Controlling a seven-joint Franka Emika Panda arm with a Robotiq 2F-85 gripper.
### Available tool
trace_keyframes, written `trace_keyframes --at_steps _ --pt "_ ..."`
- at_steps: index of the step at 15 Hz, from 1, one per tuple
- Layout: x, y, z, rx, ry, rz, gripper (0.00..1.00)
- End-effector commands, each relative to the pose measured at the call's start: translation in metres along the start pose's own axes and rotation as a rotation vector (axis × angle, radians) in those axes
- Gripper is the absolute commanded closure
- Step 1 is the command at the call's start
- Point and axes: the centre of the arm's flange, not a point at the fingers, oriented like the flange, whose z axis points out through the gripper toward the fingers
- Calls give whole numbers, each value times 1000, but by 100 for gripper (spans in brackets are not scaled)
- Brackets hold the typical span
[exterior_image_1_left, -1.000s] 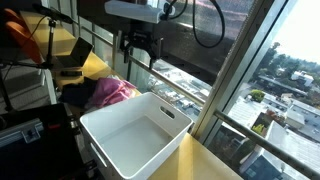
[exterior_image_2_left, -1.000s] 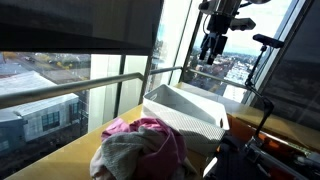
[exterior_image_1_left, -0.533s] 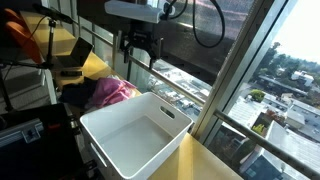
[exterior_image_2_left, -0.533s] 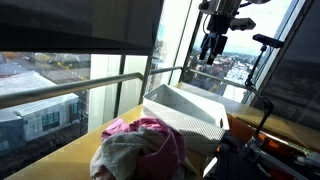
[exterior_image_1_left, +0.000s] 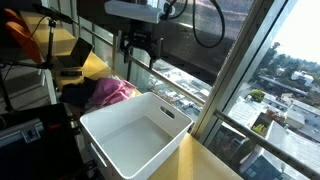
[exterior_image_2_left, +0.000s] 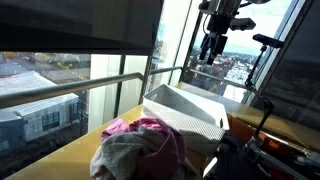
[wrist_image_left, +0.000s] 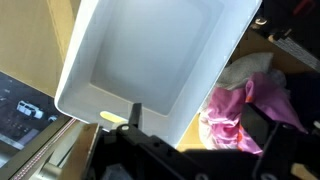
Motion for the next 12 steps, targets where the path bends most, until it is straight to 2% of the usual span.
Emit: trace_keyframes --at_steps 1,5,7,10,12 --pt "0 -26 19 -28 -3 -38 0" --pt "20 -112 79 -78 12 -211 0" --pt "32 -161 109 -134 39 -308 0" --pt "56 -243 149 -226 111 -447 0" --pt "76 -287 160 -277 171 -523 0"
